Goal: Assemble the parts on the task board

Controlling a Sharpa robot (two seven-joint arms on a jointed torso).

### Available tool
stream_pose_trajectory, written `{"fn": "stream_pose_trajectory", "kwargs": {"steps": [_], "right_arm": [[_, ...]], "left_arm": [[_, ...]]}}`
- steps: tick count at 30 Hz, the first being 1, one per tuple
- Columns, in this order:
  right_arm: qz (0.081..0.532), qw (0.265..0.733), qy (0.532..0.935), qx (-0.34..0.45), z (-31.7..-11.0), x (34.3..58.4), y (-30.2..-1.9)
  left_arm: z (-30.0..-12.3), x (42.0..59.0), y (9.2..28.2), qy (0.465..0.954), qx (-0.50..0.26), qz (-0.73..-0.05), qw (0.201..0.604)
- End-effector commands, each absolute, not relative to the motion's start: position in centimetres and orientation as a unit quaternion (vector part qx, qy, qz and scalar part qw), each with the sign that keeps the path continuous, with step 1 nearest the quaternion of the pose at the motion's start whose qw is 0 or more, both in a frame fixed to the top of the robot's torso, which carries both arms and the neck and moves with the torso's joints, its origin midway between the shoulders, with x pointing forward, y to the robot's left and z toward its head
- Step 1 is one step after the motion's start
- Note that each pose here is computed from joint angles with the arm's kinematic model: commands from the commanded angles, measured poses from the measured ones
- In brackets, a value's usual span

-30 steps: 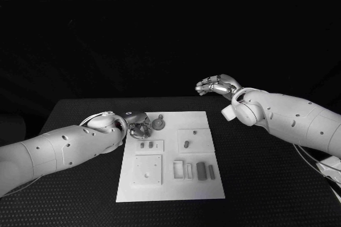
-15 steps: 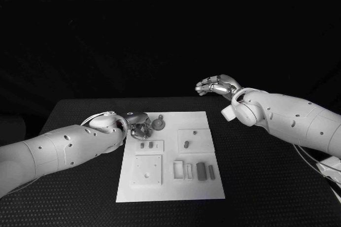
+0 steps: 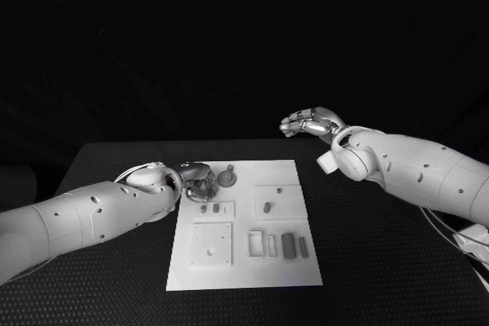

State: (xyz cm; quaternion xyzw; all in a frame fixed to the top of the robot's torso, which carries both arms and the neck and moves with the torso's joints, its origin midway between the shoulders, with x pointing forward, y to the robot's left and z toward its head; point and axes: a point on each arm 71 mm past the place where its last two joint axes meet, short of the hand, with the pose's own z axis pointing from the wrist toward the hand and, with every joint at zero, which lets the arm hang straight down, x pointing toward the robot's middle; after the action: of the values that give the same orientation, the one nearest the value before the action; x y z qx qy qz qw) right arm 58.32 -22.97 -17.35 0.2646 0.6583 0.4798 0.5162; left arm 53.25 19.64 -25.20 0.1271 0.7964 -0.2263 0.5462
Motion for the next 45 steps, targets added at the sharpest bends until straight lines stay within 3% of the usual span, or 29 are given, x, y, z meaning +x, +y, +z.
{"fn": "stream_pose_trajectory", "kwargs": {"steps": [1, 11, 20, 31, 45], "right_arm": [[0.483, 0.513, 0.66, 0.26, -17.3, 58.3, -22.9], [0.483, 0.513, 0.66, 0.26, -17.3, 58.3, -22.9], [0.477, 0.515, 0.665, 0.255, -17.4, 58.3, -23.2], [0.418, 0.546, 0.713, 0.137, -17.7, 57.7, -23.5], [0.316, 0.567, 0.759, -0.053, -19.4, 55.4, -22.7]], "left_arm": [[-25.1, 53.3, 19.7, 0.792, 0.122, -0.231, 0.551], [-25.0, 53.4, 20.1, 0.791, 0.118, -0.227, 0.556], [-24.9, 53.7, 21.8, 0.792, 0.1, -0.217, 0.563], [-23.0, 55.0, 26.7, 0.801, -0.076, -0.251, 0.538], [-20.9, 54.5, 28.1, 0.739, -0.286, -0.376, 0.481]]}}
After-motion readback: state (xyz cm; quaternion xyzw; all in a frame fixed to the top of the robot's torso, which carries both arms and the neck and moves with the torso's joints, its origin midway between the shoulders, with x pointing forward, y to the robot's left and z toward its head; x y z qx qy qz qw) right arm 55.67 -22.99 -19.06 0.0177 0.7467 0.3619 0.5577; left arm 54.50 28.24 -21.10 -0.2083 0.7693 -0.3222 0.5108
